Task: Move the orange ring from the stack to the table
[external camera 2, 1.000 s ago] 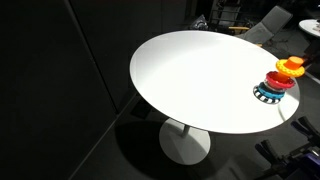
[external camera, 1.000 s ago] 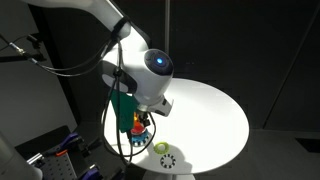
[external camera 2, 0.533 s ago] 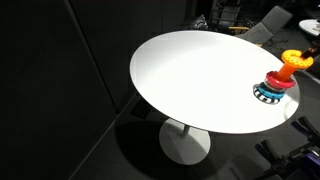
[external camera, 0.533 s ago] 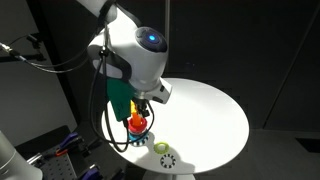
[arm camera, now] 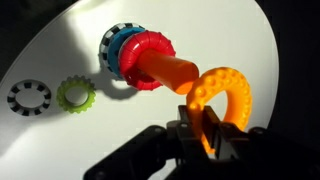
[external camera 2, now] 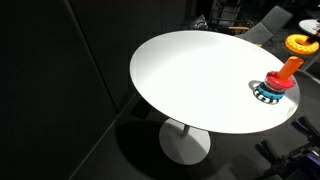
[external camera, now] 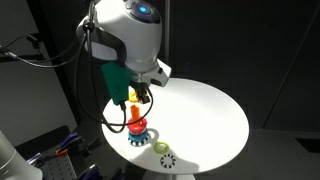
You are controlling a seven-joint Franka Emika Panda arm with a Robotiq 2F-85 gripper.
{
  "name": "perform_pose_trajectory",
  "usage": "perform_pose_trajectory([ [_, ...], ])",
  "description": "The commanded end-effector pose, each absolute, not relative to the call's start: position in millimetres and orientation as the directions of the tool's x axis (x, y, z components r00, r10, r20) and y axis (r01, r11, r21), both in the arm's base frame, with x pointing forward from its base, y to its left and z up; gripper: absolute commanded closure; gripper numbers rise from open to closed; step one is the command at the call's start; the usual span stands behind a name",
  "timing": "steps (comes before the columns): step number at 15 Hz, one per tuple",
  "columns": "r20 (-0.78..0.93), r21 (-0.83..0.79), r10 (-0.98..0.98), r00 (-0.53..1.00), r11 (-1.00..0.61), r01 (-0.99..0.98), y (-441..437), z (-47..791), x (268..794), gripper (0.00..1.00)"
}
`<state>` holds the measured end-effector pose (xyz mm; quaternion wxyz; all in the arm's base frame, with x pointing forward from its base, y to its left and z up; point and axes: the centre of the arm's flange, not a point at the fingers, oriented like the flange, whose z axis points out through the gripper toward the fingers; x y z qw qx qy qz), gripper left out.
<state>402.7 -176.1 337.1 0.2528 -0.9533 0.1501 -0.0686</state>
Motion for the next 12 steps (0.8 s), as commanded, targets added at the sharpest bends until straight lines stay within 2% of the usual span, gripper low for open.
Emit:
perform_pose_trajectory([
  [1,0.055,-0.472,-0.338,0.939,-0.838,-0.274,-155.6,352.4,410.9,0.94],
  [12,0.004,-0.394,-0.322,0.947,-0.871,-0.294,-83.3,321.1,463.3,0.94],
])
